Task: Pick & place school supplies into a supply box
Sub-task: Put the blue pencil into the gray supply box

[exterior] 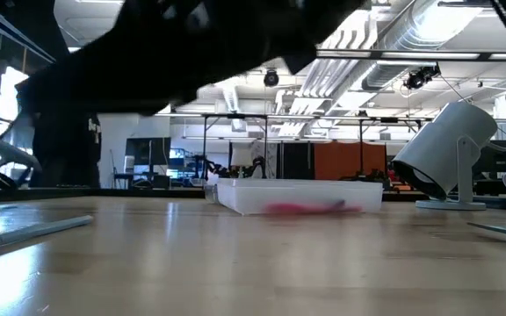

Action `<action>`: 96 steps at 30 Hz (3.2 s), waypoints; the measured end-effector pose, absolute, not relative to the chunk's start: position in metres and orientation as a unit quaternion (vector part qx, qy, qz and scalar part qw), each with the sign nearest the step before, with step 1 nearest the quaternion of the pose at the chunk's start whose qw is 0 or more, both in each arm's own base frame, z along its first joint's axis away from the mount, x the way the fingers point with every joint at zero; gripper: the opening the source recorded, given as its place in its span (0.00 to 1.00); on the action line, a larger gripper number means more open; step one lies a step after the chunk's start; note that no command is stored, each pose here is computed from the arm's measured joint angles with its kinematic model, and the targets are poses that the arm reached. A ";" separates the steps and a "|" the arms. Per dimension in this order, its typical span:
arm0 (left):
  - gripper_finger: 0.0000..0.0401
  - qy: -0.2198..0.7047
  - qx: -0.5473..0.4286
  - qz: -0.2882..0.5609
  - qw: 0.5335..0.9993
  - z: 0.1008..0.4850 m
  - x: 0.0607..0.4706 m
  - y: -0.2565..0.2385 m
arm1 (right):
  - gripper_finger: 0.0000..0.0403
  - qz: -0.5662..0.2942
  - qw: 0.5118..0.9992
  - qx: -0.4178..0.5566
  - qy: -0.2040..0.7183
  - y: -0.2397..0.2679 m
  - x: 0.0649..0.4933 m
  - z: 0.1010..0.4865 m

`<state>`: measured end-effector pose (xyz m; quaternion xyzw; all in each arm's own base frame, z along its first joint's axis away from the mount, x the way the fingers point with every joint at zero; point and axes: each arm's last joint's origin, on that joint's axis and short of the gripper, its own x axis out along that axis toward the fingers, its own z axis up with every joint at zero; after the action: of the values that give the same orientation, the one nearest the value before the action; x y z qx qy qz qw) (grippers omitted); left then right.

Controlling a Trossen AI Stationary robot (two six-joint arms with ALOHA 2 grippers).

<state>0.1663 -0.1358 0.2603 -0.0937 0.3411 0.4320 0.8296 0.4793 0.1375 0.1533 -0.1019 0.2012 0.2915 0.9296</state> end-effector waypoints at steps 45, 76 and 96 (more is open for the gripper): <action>0.24 0.346 -0.085 0.428 0.830 0.260 0.166 -0.136 | 0.15 0.212 0.886 -0.175 0.373 0.163 0.490 0.087; 0.24 0.348 -0.087 0.428 0.830 0.260 0.166 -0.136 | 0.01 -0.172 0.780 -0.212 0.563 0.099 0.396 0.237; 0.24 0.346 -0.090 0.427 0.831 0.260 0.167 -0.136 | 0.05 -0.189 0.728 -0.197 0.629 0.020 0.376 0.140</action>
<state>0.1668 -0.1363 0.2600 -0.0901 0.3460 0.4269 0.8306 0.3763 0.0196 0.1398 -0.1969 0.6294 -0.1890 0.7276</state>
